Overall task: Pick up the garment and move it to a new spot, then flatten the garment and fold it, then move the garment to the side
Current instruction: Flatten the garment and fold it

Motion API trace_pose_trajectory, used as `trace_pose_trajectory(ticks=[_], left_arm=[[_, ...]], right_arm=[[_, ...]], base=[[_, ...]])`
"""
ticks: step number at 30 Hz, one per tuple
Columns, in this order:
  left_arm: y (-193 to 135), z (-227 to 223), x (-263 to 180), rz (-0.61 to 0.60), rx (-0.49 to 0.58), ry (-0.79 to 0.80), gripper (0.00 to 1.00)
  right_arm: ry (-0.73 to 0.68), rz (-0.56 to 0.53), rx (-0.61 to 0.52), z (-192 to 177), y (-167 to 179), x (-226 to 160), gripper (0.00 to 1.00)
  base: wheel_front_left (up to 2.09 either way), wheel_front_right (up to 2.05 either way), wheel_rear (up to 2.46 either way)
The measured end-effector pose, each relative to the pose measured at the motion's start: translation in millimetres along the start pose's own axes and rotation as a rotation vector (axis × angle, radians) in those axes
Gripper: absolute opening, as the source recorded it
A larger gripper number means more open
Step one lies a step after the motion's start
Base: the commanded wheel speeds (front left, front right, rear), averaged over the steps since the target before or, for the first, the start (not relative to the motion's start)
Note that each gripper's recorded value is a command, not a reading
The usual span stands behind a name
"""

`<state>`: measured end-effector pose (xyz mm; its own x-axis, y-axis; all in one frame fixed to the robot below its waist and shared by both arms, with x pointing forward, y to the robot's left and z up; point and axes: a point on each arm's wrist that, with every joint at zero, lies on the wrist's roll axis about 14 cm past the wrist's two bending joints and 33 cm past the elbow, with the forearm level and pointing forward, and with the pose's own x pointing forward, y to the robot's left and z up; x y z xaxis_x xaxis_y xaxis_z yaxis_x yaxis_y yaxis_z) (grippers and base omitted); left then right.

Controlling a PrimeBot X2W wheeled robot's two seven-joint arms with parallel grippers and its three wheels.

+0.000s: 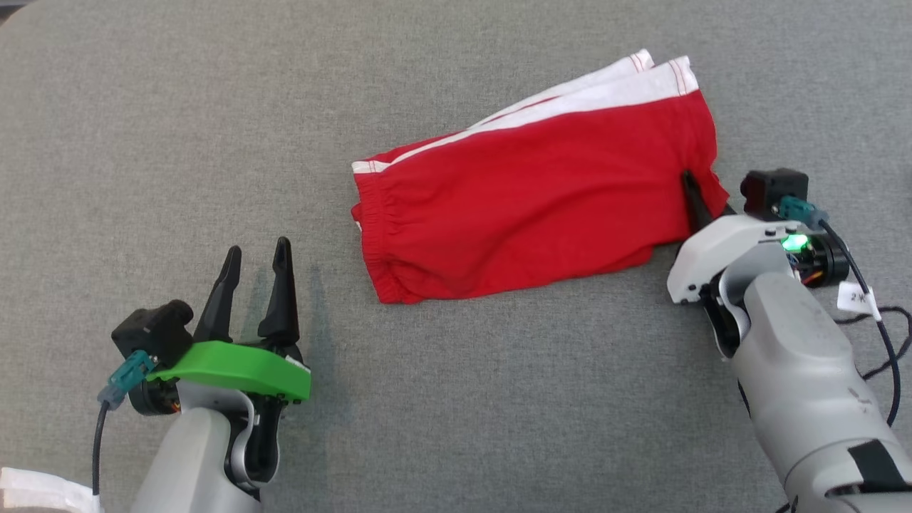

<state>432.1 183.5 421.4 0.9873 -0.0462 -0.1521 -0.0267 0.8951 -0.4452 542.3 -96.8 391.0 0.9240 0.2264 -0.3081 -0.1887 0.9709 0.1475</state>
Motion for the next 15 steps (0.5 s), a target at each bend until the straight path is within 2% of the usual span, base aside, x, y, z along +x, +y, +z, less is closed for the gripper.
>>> trace_pose_trajectory(ticks=[8,15], left_arm=[[-1.2,-6.8,-28.1,0.016,0.022,0.014,1.00],[-9.5,-18.0,-56.1,0.015,0.008,0.031,1.00]], right_arm=[[-0.036,-0.101,0.086,-7.8,-28.4,-53.1,0.00],[-0.062,-0.170,0.108,-13.4,-49.6,-103.4,0.00]], base=[[0.00,0.00,0.00],[0.00,0.00,0.00]])
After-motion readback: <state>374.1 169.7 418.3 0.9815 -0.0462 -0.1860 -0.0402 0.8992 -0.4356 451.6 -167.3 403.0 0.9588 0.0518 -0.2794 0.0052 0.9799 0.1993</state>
